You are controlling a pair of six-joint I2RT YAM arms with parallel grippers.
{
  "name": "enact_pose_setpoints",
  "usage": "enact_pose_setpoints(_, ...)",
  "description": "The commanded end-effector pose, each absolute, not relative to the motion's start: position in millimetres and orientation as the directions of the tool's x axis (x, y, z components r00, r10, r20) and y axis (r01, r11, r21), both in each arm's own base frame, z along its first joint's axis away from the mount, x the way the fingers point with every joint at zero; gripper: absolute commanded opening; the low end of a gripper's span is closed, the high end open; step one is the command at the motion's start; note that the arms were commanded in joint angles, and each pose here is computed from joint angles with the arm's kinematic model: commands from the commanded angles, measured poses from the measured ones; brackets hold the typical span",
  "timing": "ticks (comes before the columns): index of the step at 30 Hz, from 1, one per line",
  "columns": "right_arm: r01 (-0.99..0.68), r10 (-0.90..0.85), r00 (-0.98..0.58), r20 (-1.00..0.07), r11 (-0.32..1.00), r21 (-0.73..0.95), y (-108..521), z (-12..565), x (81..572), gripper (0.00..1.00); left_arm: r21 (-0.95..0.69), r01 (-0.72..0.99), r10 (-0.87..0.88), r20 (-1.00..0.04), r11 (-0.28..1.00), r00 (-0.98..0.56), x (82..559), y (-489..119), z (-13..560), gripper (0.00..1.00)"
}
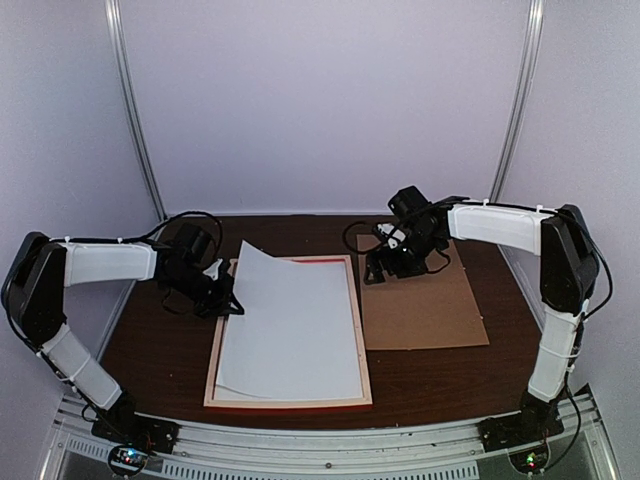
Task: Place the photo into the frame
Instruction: Place the photo on the mat board.
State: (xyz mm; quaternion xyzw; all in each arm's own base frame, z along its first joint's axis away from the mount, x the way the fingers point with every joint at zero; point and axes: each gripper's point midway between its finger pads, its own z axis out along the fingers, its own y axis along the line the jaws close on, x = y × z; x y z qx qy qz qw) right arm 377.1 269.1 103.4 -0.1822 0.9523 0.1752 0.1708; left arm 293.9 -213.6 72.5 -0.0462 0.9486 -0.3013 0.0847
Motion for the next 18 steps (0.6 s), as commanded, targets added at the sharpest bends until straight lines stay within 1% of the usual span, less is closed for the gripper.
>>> enact_pose_setpoints(1, -0.391, -0.266, -0.869, -0.417, 0.885, 0.251, 268, 107, 391, 1.00, -0.608, -0.010, -0.154, -0.185, 0.794, -0.971, 310, -221, 82, 0.00)
enact_pose_setpoints(18, -0.380, -0.256, -0.879, -0.402, 0.886, 0.268, 269, 102, 389, 1.00, -0.616, -0.039, -0.182, -0.172, 0.787, -0.968, 301, -222, 71, 0.00)
